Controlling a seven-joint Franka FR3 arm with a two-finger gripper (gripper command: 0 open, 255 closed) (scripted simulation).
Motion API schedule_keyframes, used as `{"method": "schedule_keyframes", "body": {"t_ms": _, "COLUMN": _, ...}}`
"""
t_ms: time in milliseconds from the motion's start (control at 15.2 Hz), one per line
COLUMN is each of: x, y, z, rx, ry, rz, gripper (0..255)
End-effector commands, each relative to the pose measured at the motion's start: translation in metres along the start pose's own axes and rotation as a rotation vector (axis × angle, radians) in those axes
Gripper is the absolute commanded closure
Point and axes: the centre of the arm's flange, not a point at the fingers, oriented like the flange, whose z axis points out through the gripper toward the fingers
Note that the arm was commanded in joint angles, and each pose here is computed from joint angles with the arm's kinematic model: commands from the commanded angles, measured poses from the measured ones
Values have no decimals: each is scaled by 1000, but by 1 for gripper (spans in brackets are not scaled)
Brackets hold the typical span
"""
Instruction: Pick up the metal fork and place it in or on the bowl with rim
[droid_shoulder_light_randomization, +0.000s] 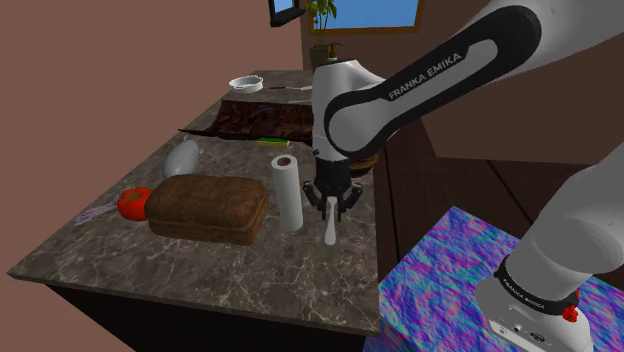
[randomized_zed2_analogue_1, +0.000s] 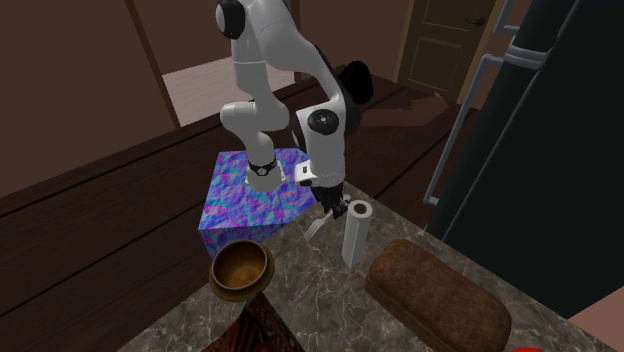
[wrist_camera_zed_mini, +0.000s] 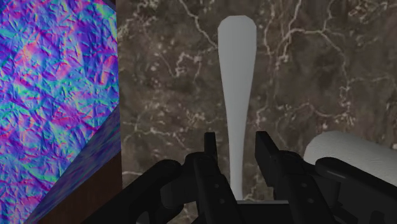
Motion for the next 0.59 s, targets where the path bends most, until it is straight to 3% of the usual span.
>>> {"method": "schedule_keyframes", "body": {"t_ms": 0, "x": -2, "y": 0, "z": -11, "rx": 0, "ry": 0, "rz": 0, "gripper": 255}}
{"method": "schedule_keyframes", "body": {"t_ms": 528, "x": -8, "y": -1, "z": -53, "rx": 0, "ry": 0, "rz": 0, "gripper": 255}}
